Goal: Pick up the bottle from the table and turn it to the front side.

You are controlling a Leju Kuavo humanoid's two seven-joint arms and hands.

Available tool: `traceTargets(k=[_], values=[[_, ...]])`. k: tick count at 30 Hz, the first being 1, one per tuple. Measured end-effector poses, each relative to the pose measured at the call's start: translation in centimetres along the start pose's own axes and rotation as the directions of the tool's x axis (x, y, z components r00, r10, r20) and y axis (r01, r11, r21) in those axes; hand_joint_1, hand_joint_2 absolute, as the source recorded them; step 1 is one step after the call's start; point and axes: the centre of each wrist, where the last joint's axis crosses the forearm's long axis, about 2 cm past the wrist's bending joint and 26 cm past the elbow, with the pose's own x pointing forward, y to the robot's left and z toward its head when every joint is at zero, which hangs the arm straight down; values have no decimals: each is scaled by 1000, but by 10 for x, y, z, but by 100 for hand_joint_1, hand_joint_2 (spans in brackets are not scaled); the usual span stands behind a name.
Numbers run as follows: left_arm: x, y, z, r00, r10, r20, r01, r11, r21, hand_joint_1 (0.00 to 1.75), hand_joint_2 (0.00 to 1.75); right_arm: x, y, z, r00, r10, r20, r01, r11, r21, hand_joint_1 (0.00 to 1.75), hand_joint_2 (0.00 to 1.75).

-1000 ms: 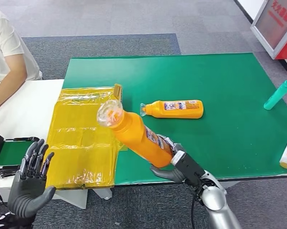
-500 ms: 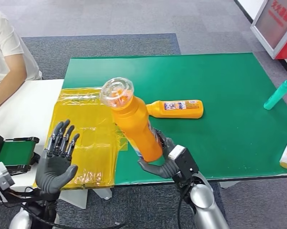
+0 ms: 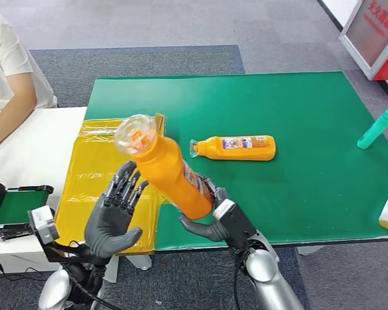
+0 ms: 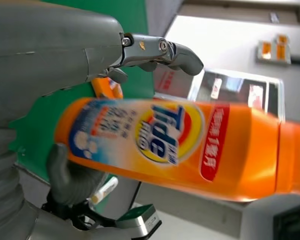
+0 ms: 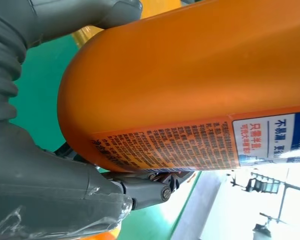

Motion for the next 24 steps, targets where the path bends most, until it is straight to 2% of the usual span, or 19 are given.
traceTargets(k=[1,5,6,11,24], values=[[0,0,0,1000,-2,0,2,1000,-2,0,175,0,0,0,1000,1,2,-1,1000,1,175,175],[11,-9,-39,996,-93,-14,92,994,-67,0,175,20,5,-13,993,109,35,-109,994,12,175,175],[12,-10,-41,995,-102,-10,101,992,-70,0,175,21,6,-13,990,135,43,-135,991,9,175,175],[15,-16,-48,987,-158,10,158,986,-55,0,175,21,9,-6,973,223,56,-223,975,5,175,175],[16,-21,-52,986,-165,27,166,985,-55,0,175,24,10,2,964,254,72,-256,967,15,175,175]])
